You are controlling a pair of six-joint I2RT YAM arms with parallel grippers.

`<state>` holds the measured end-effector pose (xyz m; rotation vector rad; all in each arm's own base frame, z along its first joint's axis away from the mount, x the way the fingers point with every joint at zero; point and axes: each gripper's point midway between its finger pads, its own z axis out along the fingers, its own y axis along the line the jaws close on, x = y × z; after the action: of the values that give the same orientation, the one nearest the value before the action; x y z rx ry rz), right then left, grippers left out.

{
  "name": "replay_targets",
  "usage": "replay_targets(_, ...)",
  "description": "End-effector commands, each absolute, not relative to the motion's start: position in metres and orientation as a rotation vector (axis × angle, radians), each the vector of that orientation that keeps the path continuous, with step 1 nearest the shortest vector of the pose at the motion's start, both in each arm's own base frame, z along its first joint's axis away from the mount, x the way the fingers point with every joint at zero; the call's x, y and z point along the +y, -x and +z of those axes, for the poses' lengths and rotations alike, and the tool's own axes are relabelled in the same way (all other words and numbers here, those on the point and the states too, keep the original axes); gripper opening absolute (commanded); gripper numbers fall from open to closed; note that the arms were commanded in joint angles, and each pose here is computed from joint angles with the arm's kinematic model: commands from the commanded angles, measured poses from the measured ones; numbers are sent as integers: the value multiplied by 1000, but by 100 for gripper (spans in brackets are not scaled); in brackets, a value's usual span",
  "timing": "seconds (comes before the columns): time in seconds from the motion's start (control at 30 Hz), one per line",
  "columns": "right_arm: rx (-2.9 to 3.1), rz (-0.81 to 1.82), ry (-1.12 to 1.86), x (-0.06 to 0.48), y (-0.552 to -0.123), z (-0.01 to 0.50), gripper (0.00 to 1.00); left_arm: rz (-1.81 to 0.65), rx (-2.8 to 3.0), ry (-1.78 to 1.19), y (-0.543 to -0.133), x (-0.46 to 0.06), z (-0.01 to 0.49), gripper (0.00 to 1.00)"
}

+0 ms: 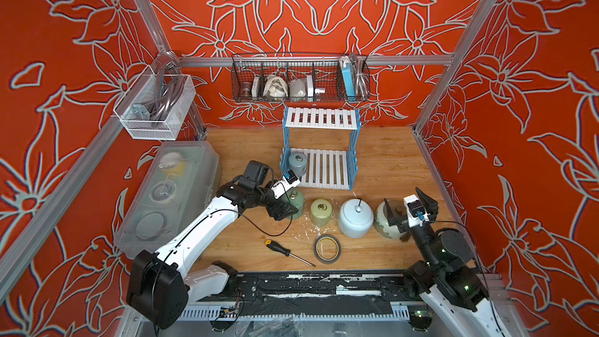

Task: Remove the tea canisters from the shelf
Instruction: Place the tea canister at the center of the board.

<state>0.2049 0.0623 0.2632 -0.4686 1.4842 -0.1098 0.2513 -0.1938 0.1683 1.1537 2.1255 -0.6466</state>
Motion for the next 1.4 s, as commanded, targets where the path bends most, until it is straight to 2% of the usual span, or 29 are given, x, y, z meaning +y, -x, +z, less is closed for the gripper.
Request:
replay_targets(0.0,1475,-99,466,64,-205,264,100,-634,1975,-1149,-264,-201,189,50)
replay_targets(0.77,1486,-108,468,63,-207,262,100,-548,1979,-1193,-297,-205,111,51)
replay_targets(1.13,1492,-91,487,67,-208,259,99,-576,1981,-1252,-282,-204,99,56)
replay_targets(1.23,1488,-102,472,64,-207,261,99,-567,1997,-1249,-286,-204,100,61)
replay_targets(1.37,1492,-95,484,66,-208,260,100,-573,1977,-1275,-279,-203,103,75)
